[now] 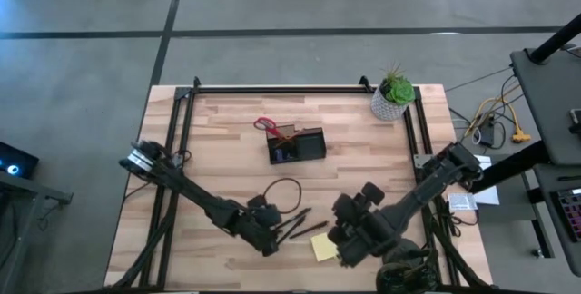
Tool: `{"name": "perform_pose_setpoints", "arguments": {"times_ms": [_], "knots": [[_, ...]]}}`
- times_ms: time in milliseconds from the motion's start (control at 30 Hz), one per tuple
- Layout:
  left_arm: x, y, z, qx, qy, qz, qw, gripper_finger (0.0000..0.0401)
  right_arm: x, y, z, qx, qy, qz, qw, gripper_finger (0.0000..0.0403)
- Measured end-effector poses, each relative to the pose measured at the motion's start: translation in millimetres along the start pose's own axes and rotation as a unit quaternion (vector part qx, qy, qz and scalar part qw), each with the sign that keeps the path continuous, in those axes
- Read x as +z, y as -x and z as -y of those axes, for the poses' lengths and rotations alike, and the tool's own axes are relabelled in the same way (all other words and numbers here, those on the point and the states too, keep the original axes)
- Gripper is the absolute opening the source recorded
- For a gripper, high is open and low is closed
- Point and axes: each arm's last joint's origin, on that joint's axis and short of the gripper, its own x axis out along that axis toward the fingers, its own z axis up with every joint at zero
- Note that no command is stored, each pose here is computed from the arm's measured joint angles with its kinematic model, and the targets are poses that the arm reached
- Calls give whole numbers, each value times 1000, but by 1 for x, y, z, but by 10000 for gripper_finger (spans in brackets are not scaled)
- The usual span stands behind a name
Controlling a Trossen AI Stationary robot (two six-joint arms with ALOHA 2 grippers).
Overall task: Pick and place office supplies into organizer
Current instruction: Put the top pen into the top left section of the desk organizer
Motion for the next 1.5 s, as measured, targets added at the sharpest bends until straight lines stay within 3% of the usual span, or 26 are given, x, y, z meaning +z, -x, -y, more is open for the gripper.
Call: {"name": "perform_pose_setpoints", "arguments": {"times_ms": [333,700,933,1500], "knots": [[-1,-18,9,16,-6,-5,1000,157,-3,0,0,-2,8,3,1000,180],[10,-19,-2,30,10,-6,999,157,-4,-1,0,-3,8,3,1000,180],[17,-29,-15,-7,30,-58,998,155,-5,-4,0,-7,11,2,1000,180],[10,-34,-27,-3,-18,-82,996,36,-8,-8,1,-14,8,0,1000,180]]}}
